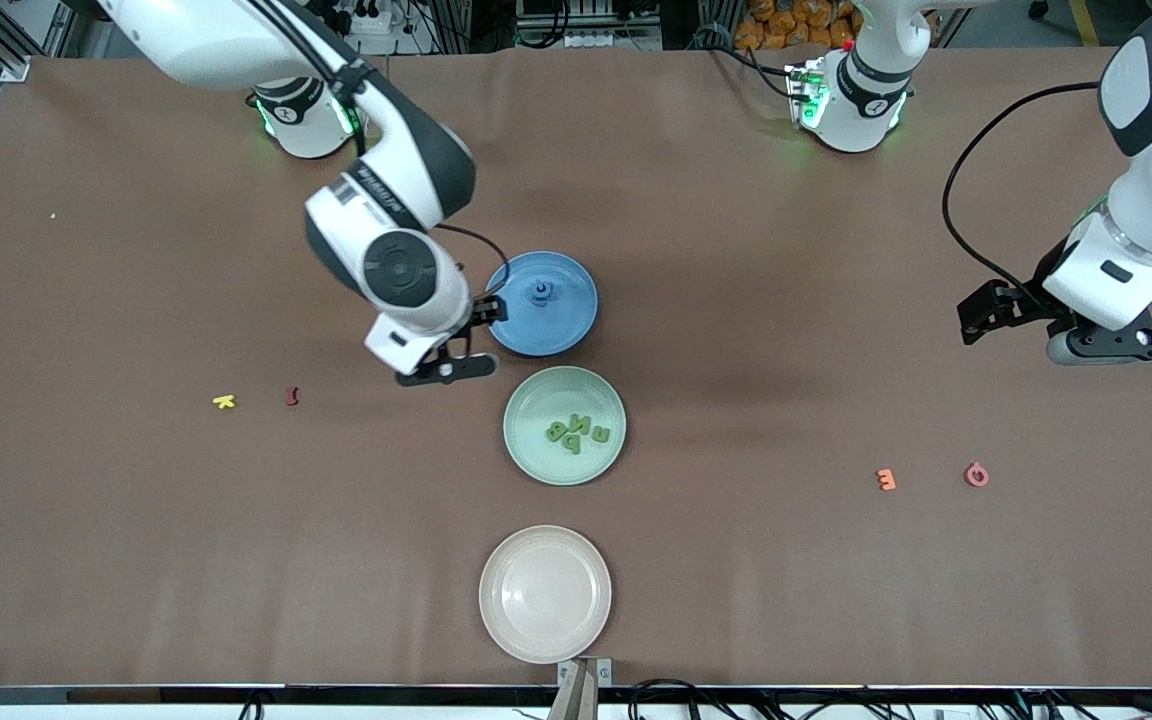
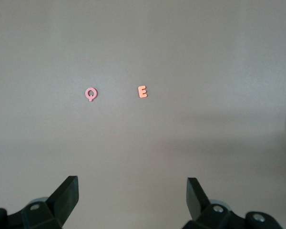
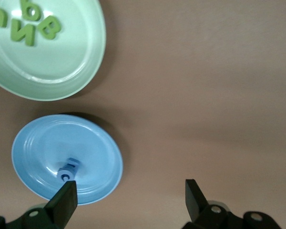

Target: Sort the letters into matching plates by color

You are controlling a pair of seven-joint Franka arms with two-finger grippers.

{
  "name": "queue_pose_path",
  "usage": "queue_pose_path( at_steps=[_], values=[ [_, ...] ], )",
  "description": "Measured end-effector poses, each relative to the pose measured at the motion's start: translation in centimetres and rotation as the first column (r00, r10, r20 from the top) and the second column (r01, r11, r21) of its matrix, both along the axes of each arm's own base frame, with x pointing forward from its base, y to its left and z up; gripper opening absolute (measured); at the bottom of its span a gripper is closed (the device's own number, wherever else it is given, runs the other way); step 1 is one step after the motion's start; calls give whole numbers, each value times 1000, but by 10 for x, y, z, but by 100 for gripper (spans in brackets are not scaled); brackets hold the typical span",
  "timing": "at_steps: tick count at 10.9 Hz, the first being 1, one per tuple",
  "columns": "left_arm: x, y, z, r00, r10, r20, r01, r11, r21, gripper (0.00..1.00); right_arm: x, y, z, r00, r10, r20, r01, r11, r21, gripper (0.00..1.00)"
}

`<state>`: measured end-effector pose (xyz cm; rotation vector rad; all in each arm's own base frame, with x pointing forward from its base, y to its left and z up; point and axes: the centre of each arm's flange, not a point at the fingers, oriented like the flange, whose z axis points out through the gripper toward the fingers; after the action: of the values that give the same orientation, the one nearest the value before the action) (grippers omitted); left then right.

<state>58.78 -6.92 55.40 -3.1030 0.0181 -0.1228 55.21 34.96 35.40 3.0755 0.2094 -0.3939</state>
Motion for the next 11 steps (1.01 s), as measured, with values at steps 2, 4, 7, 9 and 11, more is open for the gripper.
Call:
queue_pose_path(
  at_steps=[2, 4, 7, 9, 11],
  values=[
    [-3, -1, 8, 999, -35, -14, 35, 999, 5, 100, 24, -55, 20, 1000, 0, -19, 0, 1000, 22, 100],
    [-9, -5, 18, 999, -51, -19, 51, 999, 6, 100, 43, -119, 47, 1000, 13, -13, -13, 1000, 19, 100],
    [-21, 4, 39, 999, -27, -22, 27, 999, -19, 100, 61, -203, 76, 998, 51, 20, -51, 999, 5, 100],
    [-21, 10, 53, 1000, -16, 3, 16, 1000, -21, 100, 62, -239, 113, 995, 61, 81, -61, 998, 1, 100],
    [-21, 11, 57, 1000, -15, 11, 15, 1000, -23, 100, 52, -272, 169, 985, 11, 170, -10, 1000, -7, 100]
  ],
)
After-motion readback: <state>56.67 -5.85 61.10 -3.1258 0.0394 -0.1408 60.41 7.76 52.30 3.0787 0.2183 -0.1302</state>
